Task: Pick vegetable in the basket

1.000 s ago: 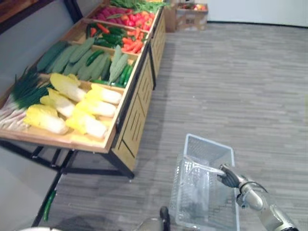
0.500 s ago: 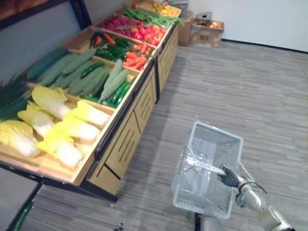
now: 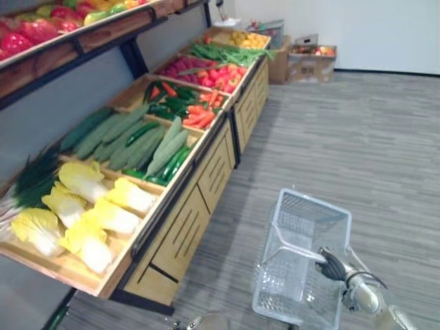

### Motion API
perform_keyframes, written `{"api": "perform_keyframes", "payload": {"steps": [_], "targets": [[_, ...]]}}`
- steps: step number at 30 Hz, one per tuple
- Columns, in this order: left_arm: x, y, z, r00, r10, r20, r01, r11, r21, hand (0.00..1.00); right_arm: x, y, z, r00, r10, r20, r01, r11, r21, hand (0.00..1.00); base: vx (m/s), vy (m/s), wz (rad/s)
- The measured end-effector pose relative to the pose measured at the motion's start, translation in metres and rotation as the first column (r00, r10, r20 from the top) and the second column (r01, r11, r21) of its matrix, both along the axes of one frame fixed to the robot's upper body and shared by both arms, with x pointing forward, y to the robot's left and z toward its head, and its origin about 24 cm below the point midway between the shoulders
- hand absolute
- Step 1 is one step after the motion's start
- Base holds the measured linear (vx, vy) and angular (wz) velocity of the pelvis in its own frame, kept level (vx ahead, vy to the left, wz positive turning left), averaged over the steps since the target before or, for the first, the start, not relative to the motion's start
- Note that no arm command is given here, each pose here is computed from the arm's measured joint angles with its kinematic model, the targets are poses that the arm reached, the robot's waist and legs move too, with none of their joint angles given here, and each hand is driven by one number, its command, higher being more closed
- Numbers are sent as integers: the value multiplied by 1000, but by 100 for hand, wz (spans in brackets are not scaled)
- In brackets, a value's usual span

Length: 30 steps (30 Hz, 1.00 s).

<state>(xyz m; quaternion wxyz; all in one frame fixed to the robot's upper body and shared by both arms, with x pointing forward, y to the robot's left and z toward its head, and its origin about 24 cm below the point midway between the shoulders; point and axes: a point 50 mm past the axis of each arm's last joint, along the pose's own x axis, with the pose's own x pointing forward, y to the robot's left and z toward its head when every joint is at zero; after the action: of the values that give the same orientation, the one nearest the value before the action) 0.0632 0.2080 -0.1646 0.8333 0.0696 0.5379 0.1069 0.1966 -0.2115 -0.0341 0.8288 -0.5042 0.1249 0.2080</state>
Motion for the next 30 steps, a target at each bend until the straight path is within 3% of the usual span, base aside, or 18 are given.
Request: {"api": "perform_keyframes", "payload": {"steps": [7,14,19,30], "targets": [[-3,-4,-1,1000,-18,-14,18,1000,8,0,-9,-19,-1,998,-67,-5,67,997,-28,100,245,182,-4],[5,11,3,996,-93,-11,94,993,70,0,-1,7,-3,1000,-23,15,22,999,46,100,246,223,-53],[7,13,4,991,-133,-15,134,987,83,0,1,9,-2,999,-42,29,40,997,62,100,189,106,-25],[13,17,5,993,-118,-5,118,989,88,0,-3,9,-8,998,-62,-1,61,995,75,100,80,-134,52]]}}
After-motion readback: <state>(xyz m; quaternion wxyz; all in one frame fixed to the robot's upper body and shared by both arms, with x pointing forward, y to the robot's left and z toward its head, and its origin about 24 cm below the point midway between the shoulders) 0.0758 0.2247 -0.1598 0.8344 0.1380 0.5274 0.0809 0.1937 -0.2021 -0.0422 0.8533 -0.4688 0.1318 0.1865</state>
